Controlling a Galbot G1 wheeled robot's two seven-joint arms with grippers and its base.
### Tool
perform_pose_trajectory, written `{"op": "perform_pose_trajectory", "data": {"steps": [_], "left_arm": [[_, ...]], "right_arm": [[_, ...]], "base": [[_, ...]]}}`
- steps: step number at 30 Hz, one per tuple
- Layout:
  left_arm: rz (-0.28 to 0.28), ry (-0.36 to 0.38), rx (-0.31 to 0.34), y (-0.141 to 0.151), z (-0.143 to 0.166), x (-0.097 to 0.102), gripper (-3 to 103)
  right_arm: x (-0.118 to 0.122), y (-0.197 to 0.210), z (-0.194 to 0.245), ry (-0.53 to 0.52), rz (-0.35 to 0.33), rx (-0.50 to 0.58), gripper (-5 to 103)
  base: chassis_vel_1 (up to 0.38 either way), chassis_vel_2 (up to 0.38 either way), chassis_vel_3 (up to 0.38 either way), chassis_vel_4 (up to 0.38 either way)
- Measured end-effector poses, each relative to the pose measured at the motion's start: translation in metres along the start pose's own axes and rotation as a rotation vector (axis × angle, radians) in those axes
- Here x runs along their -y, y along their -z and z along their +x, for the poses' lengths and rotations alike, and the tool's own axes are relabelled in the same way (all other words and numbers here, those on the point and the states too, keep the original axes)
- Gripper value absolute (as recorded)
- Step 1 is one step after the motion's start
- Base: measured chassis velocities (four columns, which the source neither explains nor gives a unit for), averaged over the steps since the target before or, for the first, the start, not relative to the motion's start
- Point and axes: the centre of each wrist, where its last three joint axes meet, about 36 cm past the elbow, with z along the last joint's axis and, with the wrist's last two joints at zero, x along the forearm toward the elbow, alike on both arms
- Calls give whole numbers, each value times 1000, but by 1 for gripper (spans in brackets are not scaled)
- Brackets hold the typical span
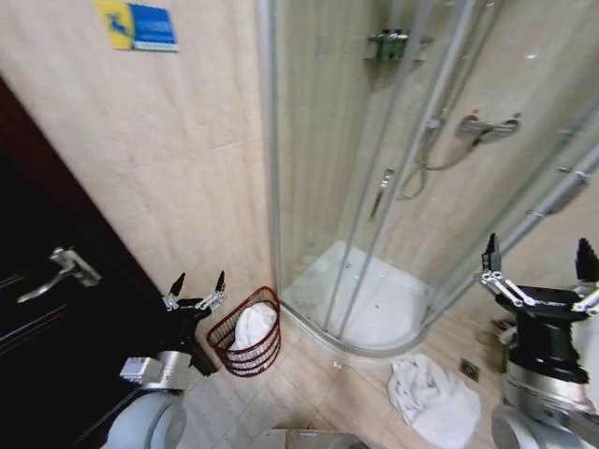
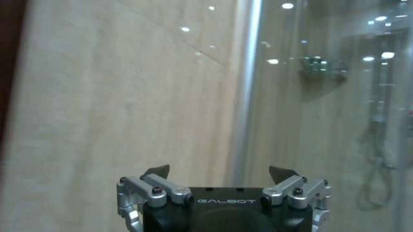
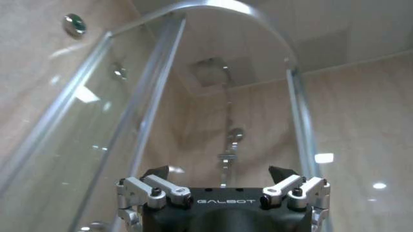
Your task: Discard the used towel into the hamper.
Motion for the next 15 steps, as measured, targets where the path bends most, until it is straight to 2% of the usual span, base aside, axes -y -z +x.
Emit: {"op": "perform_pose_trajectory", "data": {"steps": [6,15], "left_arm": [[0,0,0,0,0,0,100],[0,0,0,0,0,0,100]], "right_arm": [[0,0,-1,-4,-10,-3,100],[-1,0,-3,-9,-15,9,100]], "base": [[-49,-61,-69,-34],[-30,-35,37,28]]}}
